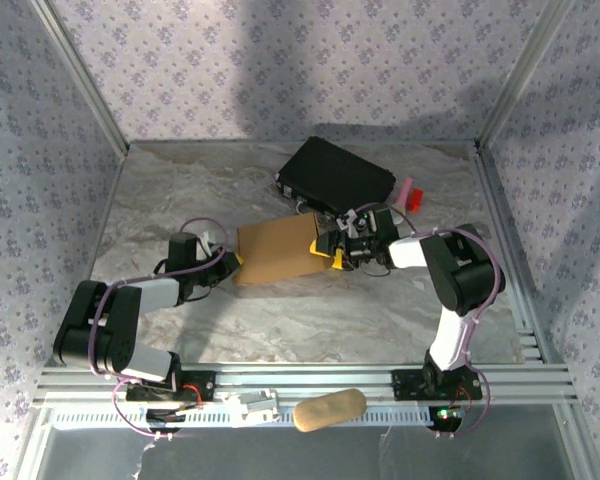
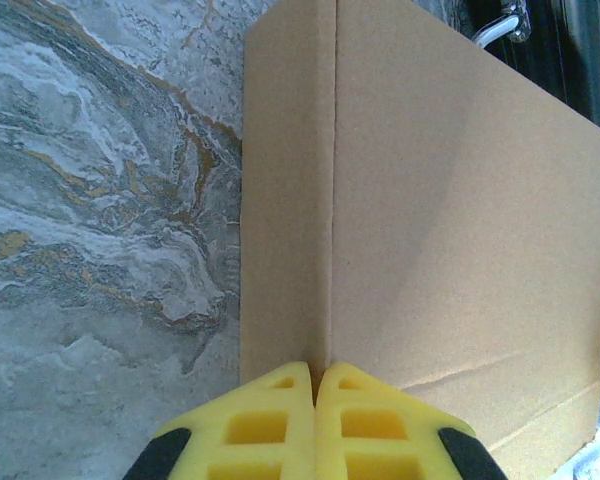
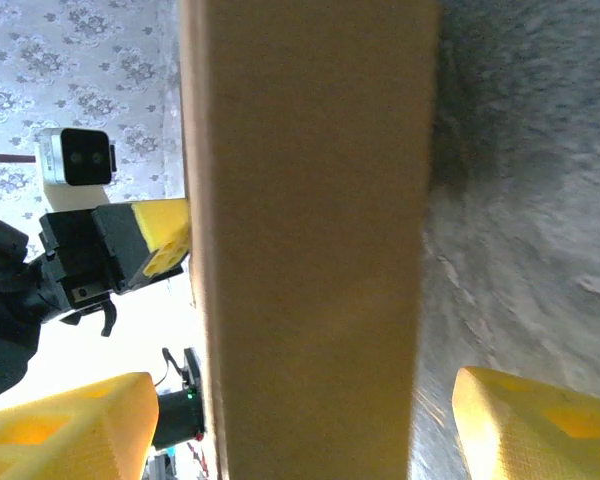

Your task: Fold the paper box

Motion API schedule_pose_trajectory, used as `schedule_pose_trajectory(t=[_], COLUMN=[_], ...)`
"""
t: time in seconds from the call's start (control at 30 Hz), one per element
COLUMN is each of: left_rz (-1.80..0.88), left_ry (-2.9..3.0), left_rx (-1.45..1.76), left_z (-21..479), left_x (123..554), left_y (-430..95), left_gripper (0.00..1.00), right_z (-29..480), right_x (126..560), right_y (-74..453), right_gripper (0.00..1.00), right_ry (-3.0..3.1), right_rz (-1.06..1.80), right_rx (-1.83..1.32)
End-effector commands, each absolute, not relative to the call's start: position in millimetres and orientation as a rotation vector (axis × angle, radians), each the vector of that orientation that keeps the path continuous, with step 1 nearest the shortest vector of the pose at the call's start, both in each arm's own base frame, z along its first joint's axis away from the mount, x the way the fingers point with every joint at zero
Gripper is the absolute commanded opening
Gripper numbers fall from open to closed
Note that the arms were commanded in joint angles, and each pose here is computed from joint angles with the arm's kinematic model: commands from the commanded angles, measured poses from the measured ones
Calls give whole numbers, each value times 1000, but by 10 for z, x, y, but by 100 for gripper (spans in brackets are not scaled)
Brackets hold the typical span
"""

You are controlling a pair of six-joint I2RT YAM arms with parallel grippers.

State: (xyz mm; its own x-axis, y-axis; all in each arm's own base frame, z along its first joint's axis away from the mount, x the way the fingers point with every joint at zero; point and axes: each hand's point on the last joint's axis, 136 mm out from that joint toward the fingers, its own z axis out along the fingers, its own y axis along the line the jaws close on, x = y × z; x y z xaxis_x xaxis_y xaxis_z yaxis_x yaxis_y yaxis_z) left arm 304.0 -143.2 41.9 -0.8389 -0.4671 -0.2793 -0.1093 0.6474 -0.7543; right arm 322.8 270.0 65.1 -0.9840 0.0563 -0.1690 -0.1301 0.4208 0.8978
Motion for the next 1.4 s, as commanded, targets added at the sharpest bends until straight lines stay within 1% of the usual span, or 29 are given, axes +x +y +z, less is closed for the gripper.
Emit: schedule_pose_trajectory(t=[0.0, 0.2, 0.33, 0.37, 0.4, 0.47, 0.5, 0.53, 0.6, 0.63, 0.73, 0.83, 0.93, 1.03, 1.1, 1.27, 1.37], left_rz=[-841, -842, -874, -896, -922, -952, -965, -978, -977, -973, -1024, -1166, -1331, -1427, -1430, -1354, -1248], left_ry=[2708, 2704, 2679, 2661, 2634, 2575, 2538, 2497, 2439, 2423, 2400, 2374, 2322, 2263, 2237, 2201, 2222], left_rx=[-684, -680, -657, -647, -636, -633, -632, -634, -661, -690, -773, -892, -1045, -1156, -1211, -1221, -1134], left_z=[-278, -264, -186, -139, -61, 115, 230, 355, 560, 648, 830, 887, 863, 906, 958, 1218, 1375], left_x=[2456, 2475, 2515, 2539, 2571, 2636, 2676, 2721, 2808, 2847, 2973, 3096, 3216, 3291, 3311, 3276, 3217], left_y=[-1157, -1159, -1187, -1204, -1226, -1238, -1240, -1238, -1202, -1180, -1182, -1257, -1368, -1433, -1447, -1462, -1425], left_gripper=[0, 0, 1, 5, 11, 25, 35, 47, 64, 69, 79, 82, 83, 84, 86, 96, 96], right_z=[744, 705, 700, 711, 726, 755, 764, 800, 867, 891, 992, 1074, 1119, 1197, 1215, 1176, 1157], right_x=[3277, 3316, 3338, 3339, 3349, 3375, 3382, 3394, 3410, 3413, 3425, 3427, 3391, 3360, 3339, 3232, 3164], right_y=[2827, 2999, 2998, 2988, 2975, 2936, 2917, 2906, 2884, 2871, 2827, 2746, 2683, 2674, 2656, 2662, 2675], right_gripper=[78, 71, 65, 62, 58, 51, 48, 45, 42, 41, 41, 43, 45, 45, 44, 44, 43], right_ry=[2464, 2453, 2448, 2442, 2437, 2432, 2434, 2425, 2410, 2411, 2401, 2410, 2440, 2440, 2446, 2467, 2470], right_rz=[1654, 1702, 1703, 1709, 1716, 1729, 1737, 1756, 1785, 1791, 1818, 1840, 1871, 1911, 1908, 1879, 1855], right_rx=[-91, -72, -26, -7, 25, 100, 144, 184, 261, 306, 426, 584, 758, 889, 971, 1160, 1232])
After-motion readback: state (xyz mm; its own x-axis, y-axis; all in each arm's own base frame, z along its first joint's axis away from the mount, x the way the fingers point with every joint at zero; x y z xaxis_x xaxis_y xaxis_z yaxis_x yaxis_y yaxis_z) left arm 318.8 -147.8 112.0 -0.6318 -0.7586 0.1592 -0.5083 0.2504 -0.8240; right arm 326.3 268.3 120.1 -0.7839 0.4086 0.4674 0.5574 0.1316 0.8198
